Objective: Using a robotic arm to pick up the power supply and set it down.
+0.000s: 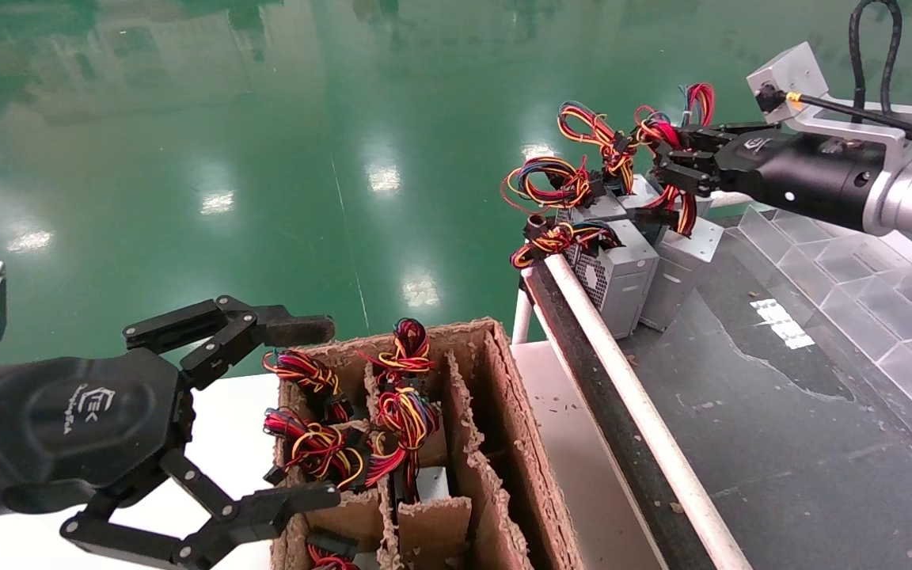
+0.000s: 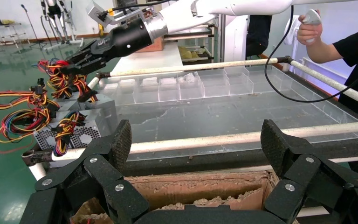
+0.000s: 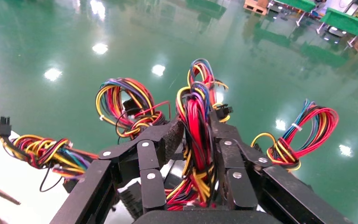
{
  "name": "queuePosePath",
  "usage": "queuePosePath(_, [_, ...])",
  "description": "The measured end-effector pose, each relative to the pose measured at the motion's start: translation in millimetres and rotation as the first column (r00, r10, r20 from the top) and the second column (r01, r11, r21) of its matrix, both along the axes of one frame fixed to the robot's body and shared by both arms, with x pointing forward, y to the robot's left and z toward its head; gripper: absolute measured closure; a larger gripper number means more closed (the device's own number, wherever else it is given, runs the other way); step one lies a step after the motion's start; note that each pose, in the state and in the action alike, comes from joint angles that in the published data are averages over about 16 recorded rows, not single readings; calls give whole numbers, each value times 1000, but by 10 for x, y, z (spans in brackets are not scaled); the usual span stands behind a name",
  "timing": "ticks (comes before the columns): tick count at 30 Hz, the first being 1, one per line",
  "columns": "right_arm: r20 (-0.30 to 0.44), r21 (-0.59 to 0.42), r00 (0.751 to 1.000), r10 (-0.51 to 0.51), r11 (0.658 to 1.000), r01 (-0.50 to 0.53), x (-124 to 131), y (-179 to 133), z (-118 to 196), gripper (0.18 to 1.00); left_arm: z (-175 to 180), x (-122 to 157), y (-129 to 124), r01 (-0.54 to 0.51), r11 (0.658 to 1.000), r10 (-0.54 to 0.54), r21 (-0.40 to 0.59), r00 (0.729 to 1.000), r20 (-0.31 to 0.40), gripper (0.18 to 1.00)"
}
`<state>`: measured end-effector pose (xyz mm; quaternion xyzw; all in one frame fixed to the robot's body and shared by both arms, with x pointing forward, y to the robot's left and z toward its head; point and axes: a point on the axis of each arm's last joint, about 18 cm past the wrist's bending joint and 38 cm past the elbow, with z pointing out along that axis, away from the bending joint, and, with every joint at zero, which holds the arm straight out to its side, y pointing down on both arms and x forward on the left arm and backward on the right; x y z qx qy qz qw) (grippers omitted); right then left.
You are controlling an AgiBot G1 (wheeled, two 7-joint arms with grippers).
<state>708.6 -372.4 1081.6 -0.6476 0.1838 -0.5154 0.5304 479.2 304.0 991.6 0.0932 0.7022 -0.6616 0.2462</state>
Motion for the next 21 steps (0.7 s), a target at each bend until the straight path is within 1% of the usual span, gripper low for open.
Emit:
queuePosePath(6, [-7,-8,1000,1,1000,-1,-38,-55,-6,857,0,0,0,0,1000,0,0,1000,0,183])
queuePosePath(10, [3,2,1000,19,1000,-19,-95,-79,46,776,0,0,0,0,1000,0,0,1000,0,183])
queuePosePath(12, [17,16,999,46,999,-46,-152,-79,100,745,0,0,0,0,1000,0,0,1000,0,183])
queuePosePath(16, [55,50,992,112,992,-115,-292,-68,221,646,0,0,0,0,1000,0,0,1000,0,183])
queuePosePath(18, [77,65,986,148,986,-154,-371,-61,280,608,0,0,0,0,1000,0,0,1000,0,183])
queuePosePath(21, [112,83,973,202,974,-212,-492,-53,353,527,0,0,0,0,1000,0,0,1000,0,183])
